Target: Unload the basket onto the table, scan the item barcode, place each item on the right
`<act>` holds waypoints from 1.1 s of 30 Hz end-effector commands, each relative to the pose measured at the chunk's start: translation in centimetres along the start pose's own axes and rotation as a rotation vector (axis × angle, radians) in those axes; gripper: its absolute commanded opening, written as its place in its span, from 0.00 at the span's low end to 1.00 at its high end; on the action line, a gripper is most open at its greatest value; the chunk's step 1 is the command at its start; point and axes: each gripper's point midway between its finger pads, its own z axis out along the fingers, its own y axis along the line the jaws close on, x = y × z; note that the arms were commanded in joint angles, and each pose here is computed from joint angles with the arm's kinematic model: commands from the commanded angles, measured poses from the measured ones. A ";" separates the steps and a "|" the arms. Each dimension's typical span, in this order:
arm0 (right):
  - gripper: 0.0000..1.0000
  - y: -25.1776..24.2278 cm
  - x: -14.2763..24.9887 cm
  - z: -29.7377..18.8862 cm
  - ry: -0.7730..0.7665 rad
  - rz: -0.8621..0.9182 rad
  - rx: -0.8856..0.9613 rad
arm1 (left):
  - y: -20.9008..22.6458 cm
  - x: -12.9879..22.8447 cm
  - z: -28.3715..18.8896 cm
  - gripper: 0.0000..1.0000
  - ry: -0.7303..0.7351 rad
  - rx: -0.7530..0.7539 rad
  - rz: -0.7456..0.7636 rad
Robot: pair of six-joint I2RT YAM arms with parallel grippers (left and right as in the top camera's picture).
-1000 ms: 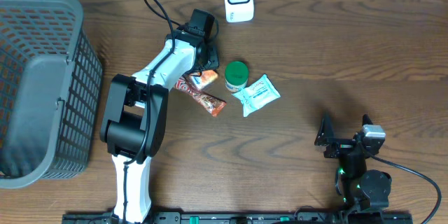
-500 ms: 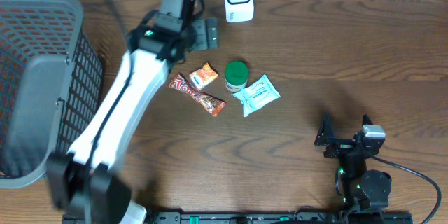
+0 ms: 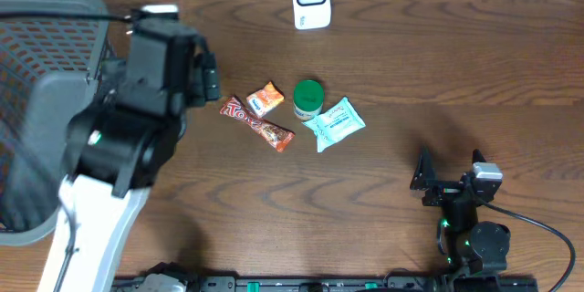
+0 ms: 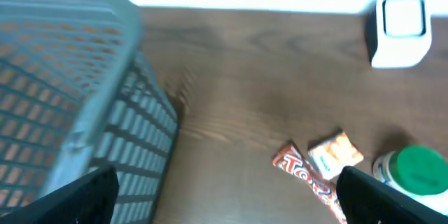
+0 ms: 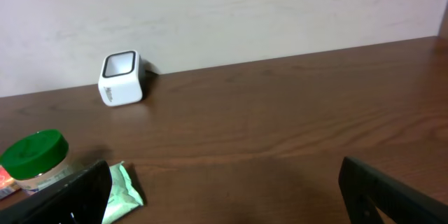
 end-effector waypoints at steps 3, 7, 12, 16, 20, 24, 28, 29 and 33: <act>0.99 0.0 0.1 0.0 0.000 0.012 0.003 | 4.0 -2.0 -5.1 0.99 -0.170 -0.067 -0.062; 0.99 0.0 0.1 0.0 0.000 0.012 0.003 | 8.0 -4.1 -9.5 0.99 -0.356 -0.175 -0.179; 0.99 0.0 0.1 0.0 0.000 0.012 0.003 | 10.5 -7.5 -15.1 0.99 -0.595 -0.201 -0.184; 0.99 0.0 0.1 0.0 0.000 0.012 0.003 | 11.5 -9.9 -18.1 0.99 -0.732 -0.229 -0.151; 0.99 0.0 0.1 0.0 0.000 0.012 0.003 | 12.0 -12.1 -20.1 0.99 -0.836 -0.272 -0.129; 0.99 0.0 0.1 0.0 0.000 0.012 0.003 | 11.8 -13.0 -20.0 0.99 -0.837 -0.337 -0.009; 0.99 0.0 0.1 0.0 0.000 0.012 0.003 | 13.1 -12.3 -19.6 0.99 -0.781 -0.439 -0.002; 0.99 0.0 0.1 0.0 0.000 0.012 0.003 | 13.1 -12.4 -19.7 0.99 -0.784 -0.439 -0.004; 0.99 0.0 0.1 0.0 0.000 0.012 0.003 | 13.3 -11.9 -19.9 0.99 -0.776 -0.439 0.001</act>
